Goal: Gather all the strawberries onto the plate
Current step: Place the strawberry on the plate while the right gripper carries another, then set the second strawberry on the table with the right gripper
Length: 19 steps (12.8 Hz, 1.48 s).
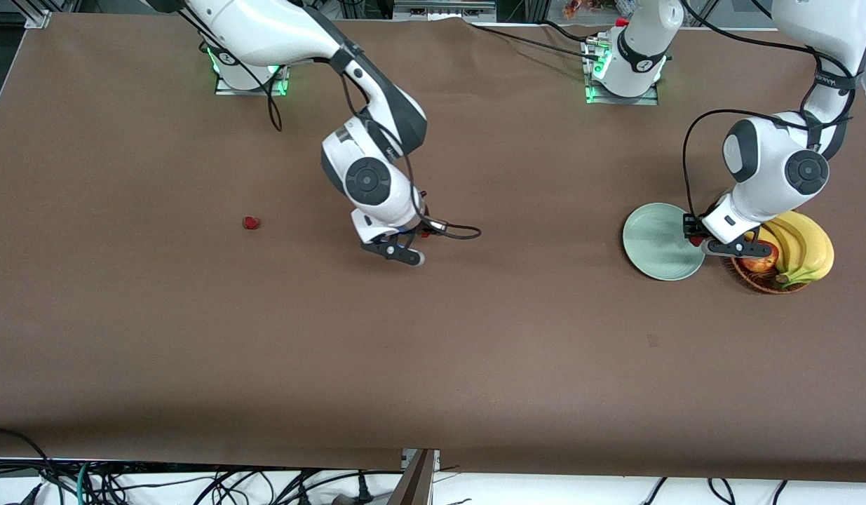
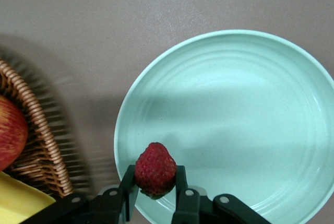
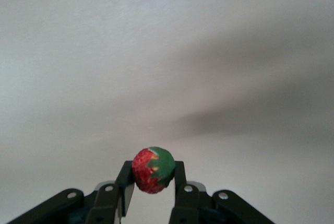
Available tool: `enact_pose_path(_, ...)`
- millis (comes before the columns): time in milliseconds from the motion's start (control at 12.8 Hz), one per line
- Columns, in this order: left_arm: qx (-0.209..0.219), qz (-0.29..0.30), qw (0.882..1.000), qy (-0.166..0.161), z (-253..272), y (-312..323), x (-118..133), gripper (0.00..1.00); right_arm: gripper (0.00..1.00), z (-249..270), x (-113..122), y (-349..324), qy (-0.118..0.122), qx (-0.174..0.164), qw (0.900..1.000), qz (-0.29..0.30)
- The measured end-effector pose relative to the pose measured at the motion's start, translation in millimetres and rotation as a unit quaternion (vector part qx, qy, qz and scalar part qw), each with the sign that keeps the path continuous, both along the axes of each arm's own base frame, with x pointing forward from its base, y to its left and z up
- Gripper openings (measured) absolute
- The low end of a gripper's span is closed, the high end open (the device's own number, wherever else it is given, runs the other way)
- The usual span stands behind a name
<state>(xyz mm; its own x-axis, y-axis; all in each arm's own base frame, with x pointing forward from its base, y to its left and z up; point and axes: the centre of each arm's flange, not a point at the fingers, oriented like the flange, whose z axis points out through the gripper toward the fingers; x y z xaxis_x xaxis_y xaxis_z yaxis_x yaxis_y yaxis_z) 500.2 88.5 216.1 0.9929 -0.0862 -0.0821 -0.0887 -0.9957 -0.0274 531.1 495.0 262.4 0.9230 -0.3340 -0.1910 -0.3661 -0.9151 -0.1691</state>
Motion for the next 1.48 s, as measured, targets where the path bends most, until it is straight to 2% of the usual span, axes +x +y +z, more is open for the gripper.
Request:
enact_pose_path(78,0.000,-0.004,1.000,0.000,0,0,0,0.39,0.35,-5,-8,13,-0.006,0.006,1.000,-0.009)
enact_pose_path(312,0.000,-0.012,1.000,-0.013,12,-3,8,0.70,0.35,1,-38,49,-0.005,0.011,1.000,-0.019)
enact_pose_path(468,0.000,-0.016,0.999,-0.036,40,-8,17,0.93,0.35,2,-43,55,-0.002,0.010,1.000,-0.028)
enact_pose_path(546,-0.002,-0.018,0.999,-0.043,58,-13,20,1.00,0.35,3,-41,53,-0.001,0.009,0.999,-0.042)
enact_pose_path(702,-0.007,-0.017,0.998,-0.055,92,-35,25,1.00,0.35,10,-35,51,0.001,0.007,0.997,-0.079)
enact_pose_path(936,-0.013,-0.002,0.999,-0.042,117,-81,28,1.00,0.35,13,-29,48,-0.012,0.001,0.996,-0.091)
enact_pose_path(1171,-0.014,0.002,0.999,-0.032,128,-107,32,1.00,0.35,0,-28,57,-0.034,0.025,0.994,-0.098)
enact_pose_path(1483,-0.013,0.003,1.000,-0.028,127,-106,32,1.00,0.35,-19,-34,82,-0.054,0.053,0.993,-0.094)
